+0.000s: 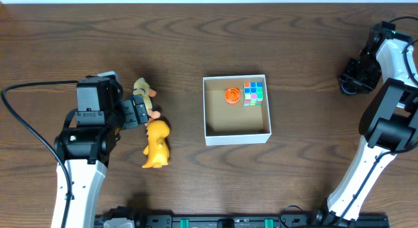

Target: Pack container

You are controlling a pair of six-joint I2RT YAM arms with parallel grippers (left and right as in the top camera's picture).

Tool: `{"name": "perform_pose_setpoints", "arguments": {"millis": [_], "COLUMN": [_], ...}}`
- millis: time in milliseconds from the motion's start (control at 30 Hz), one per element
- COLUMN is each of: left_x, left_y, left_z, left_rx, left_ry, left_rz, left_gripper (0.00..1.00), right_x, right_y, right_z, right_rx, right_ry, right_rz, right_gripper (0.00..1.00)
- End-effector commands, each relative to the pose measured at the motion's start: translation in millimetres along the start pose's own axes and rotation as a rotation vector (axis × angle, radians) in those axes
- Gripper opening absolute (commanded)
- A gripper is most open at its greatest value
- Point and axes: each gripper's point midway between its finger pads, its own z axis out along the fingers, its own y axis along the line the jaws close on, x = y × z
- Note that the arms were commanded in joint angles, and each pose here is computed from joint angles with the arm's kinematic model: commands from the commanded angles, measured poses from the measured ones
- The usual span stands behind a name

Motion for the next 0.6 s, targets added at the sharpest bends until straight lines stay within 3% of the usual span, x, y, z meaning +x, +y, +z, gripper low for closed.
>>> {"name": "perform_pose_setpoints", "arguments": {"millis": [0,167,267,567], "left_x": [-6.2,-6.3,-6.3,-6.3], "left_y": [0.1,0.1,0.1,0.1], "left_z": [-5.0,-5.0,-5.0,-5.0], "left_rx": [0.001,0.001,0.001,0.001], "left_ry": [-0.018,-0.018,-0.018,-0.018], "left_rz": [-0.005,-0.005,-0.005,-0.005], "left_gripper": [0.98,0.98,0.98,0.98], "right_x": [-0.2,4.1,26.0,158.3], "right_y": [14.0,45.2,69.9,156.1], "right_z": [-23.8,-90.9,-134.4,-203.8], "right_rx": [-0.012,-0.052,-0.082,-0.191], "right_ry": [-0.047,-0.18,-0.23,-0.159], "right_rz": [-0.048,-0.14,-0.209,-0.541], "right_gripper": [0.5,0.46,0.44,0.49]}}
